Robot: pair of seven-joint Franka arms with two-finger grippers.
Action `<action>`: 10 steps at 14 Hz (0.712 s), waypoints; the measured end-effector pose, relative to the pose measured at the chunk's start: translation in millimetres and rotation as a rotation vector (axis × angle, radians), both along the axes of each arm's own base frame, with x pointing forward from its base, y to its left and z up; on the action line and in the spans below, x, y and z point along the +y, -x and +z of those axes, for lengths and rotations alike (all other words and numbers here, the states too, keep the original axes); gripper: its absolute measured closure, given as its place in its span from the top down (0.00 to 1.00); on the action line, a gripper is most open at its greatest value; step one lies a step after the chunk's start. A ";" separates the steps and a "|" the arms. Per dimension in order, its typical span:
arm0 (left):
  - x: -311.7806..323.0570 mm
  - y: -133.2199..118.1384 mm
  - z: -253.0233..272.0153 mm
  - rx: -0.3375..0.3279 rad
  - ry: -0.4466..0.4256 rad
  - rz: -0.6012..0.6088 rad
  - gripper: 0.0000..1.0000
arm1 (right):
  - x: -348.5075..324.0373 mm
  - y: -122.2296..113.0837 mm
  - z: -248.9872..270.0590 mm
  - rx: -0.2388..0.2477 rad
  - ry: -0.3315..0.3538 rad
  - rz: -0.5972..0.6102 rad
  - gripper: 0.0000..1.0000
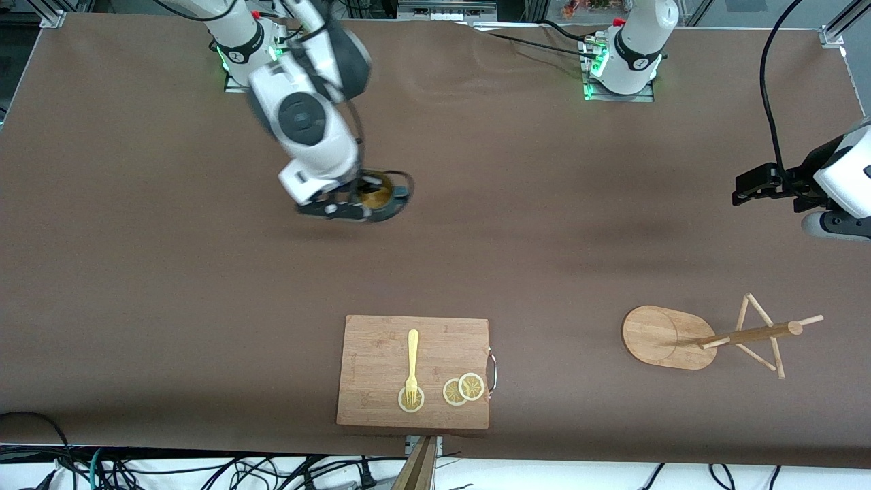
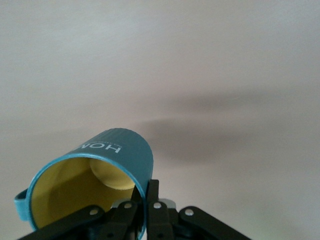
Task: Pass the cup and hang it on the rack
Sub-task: 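Carry the teal mug with the right gripper toward the table middle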
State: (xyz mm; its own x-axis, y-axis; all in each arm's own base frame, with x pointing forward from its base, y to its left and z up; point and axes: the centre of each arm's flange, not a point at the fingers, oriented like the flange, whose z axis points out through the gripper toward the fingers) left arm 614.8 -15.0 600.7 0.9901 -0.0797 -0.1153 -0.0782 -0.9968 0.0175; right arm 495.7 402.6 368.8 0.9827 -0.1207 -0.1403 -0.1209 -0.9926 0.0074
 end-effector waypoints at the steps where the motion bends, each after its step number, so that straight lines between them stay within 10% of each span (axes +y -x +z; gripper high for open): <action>1: -0.3 0.0 0.0 0.000 0.000 -0.001 1.00 | 26.9 8.4 -6.2 -0.013 -0.006 -0.019 0.04; 10: -3.8 -0.9 1.2 -0.004 0.001 -0.007 1.00 | 138.3 35.0 -109.1 -0.102 -0.030 -0.078 0.04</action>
